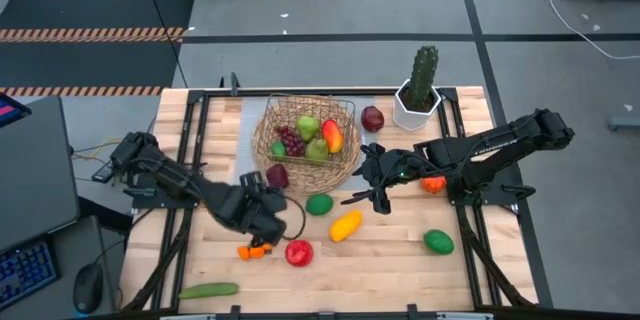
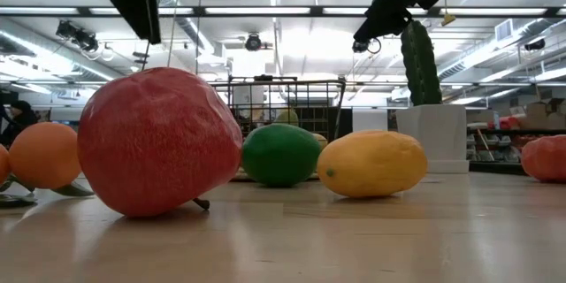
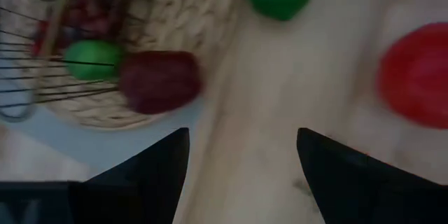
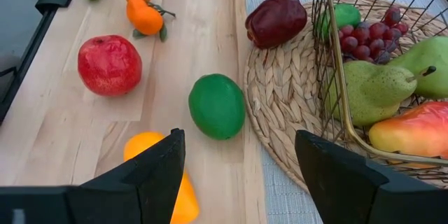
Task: Build produce basket
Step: Put the tangerines into the gold wire basket
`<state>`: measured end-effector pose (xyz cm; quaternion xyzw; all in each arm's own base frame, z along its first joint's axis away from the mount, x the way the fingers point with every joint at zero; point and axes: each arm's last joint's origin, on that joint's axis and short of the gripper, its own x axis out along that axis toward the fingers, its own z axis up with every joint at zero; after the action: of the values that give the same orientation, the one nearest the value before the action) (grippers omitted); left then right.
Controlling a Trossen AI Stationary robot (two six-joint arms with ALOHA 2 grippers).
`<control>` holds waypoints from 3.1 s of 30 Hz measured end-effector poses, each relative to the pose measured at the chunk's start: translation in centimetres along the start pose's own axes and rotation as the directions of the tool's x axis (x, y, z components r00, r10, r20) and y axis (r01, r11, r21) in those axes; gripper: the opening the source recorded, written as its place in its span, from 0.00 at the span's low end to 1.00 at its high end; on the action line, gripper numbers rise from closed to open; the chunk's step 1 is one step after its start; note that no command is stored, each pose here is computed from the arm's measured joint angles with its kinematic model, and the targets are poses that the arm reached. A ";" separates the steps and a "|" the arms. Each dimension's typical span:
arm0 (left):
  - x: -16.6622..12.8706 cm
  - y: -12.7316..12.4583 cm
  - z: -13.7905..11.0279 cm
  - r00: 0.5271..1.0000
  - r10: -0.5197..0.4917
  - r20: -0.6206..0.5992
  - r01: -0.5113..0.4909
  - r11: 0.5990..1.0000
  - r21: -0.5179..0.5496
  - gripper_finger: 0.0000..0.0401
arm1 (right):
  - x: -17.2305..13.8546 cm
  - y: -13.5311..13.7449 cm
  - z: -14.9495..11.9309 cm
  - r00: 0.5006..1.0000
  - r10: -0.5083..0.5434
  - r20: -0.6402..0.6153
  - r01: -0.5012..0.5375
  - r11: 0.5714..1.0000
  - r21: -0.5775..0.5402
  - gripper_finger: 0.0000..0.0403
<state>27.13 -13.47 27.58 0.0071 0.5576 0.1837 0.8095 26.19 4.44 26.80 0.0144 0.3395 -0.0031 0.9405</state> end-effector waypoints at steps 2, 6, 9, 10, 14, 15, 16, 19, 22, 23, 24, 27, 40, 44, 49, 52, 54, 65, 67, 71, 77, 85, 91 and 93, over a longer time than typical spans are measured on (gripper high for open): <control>-0.2 -1.1 -0.3 0.999 -0.028 0.022 0.028 1.000 -0.013 0.67 | 0.0 0.0 0.0 1.000 0.000 0.000 0.000 1.000 0.000 0.68; 0.5 -3.2 -1.1 0.999 -0.043 0.021 0.043 0.999 -0.018 0.67 | 0.0 0.0 0.0 1.000 0.001 0.003 -0.001 1.000 0.003 0.68; 1.9 -5.0 -1.6 0.999 -0.043 -0.022 0.043 0.999 0.005 0.67 | 0.0 0.1 0.1 1.000 0.009 0.005 -0.009 1.000 0.016 0.68; 2.4 -5.5 -1.8 0.998 -0.046 -0.034 0.046 0.999 0.013 0.67 | 0.0 0.1 0.1 1.000 0.011 0.005 -0.011 1.000 0.016 0.68; 4.1 -7.2 -2.7 0.993 -0.039 -0.114 0.044 0.998 0.041 0.67 | 0.0 0.2 0.0 1.000 0.017 0.005 -0.018 1.000 0.012 0.68; 4.4 -7.5 -3.0 0.989 -0.036 -0.140 0.044 0.998 0.051 0.67 | 0.0 0.3 0.0 1.000 0.019 0.005 -0.019 1.000 0.011 0.68; 4.6 -7.6 -3.2 0.986 -0.030 -0.164 0.041 0.997 0.062 0.67 | 0.0 0.3 0.0 1.000 0.020 0.005 -0.020 1.000 0.010 0.68; 4.6 -7.8 -3.7 0.982 -0.025 -0.187 0.036 0.998 0.055 0.67 | 0.0 0.3 0.0 1.000 0.020 0.005 -0.020 1.000 0.008 0.68; 4.5 -8.2 -3.9 0.979 -0.051 -0.197 0.050 0.999 -0.010 0.67 | 0.0 0.3 0.0 1.000 0.020 0.005 -0.020 1.000 0.007 0.68; 4.4 -8.3 -4.0 0.978 -0.056 -0.201 0.052 0.998 -0.028 0.67 | 0.0 0.3 0.0 1.000 0.020 0.005 -0.020 1.000 0.007 0.68; 4.3 -8.4 -4.1 0.976 -0.061 -0.208 0.053 0.998 -0.043 0.67 | 0.0 0.3 0.0 1.000 0.020 0.005 -0.020 1.000 0.006 0.68; 4.8 -8.9 -4.6 0.970 -0.061 -0.236 0.049 0.997 -0.058 0.67 | 0.0 0.3 0.0 1.000 0.020 0.006 -0.020 1.000 0.005 0.68; 10.0 -8.3 -7.0 0.937 -0.109 -0.332 0.052 0.983 -0.177 0.67 | 0.0 0.4 0.2 1.000 0.018 0.022 -0.019 1.000 0.011 0.68; 10.6 -8.0 -7.1 0.932 -0.126 -0.340 0.062 0.980 -0.191 0.67 | 0.0 0.4 0.2 1.000 0.019 0.022 -0.019 1.000 0.011 0.68; 10.8 -8.0 -6.8 0.931 -0.142 -0.336 0.075 0.976 -0.205 0.60 | 0.0 0.4 0.2 1.000 0.019 0.022 -0.019 1.000 0.011 0.68; 10.8 -8.1 -6.7 0.933 -0.154 -0.326 0.087 0.974 -0.210 0.51 | 0.0 0.4 0.2 1.000 0.019 0.022 -0.019 1.000 0.011 0.68; 10.9 -8.2 -6.7 0.934 -0.163 -0.318 0.097 0.972 -0.213 0.43 | 0.0 0.4 0.2 1.000 0.019 0.022 -0.019 1.000 0.011 0.68; 10.1 -7.6 -6.2 0.925 -0.205 -0.319 0.147 0.970 -0.195 0.08 | 0.0 0.4 0.2 1.000 0.019 0.021 -0.019 1.000 0.011 0.68; 9.8 -6.9 -5.8 0.927 -0.206 -0.313 0.147 0.969 -0.199 0.04 | 0.0 0.4 0.2 1.000 0.019 0.021 -0.019 1.000 0.011 0.68; 8.7 -5.5 -4.7 0.932 -0.219 -0.288 0.164 0.965 -0.203 0.02 | 0.0 0.4 0.2 1.000 0.019 0.021 -0.019 1.000 0.011 0.68; 7.6 -2.7 -3.2 0.935 -0.227 -0.272 0.179 0.965 -0.190 0.01 | 0.0 0.4 0.2 1.000 0.019 0.020 -0.019 1.000 0.006 0.68; 4.5 3.6 -0.4 0.974 -0.206 -0.090 0.185 0.962 -0.200 0.01 | 0.0 0.4 0.2 1.000 0.019 0.020 -0.019 1.000 0.003 0.68; 2.2 9.0 1.3 0.987 -0.077 0.138 0.096 0.986 -0.136 0.01 | 0.0 0.4 0.2 1.000 0.019 0.021 -0.019 1.000 0.003 0.68; 1.7 10.7 2.0 0.975 -0.009 0.224 0.039 0.991 -0.130 0.01 | 0.0 0.3 0.2 1.000 0.015 0.023 -0.015 1.000 0.004 0.68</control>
<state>26.41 -2.61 29.16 -0.0334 0.4498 0.2091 0.8676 26.30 4.77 26.98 0.0186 0.3287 0.0030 0.9442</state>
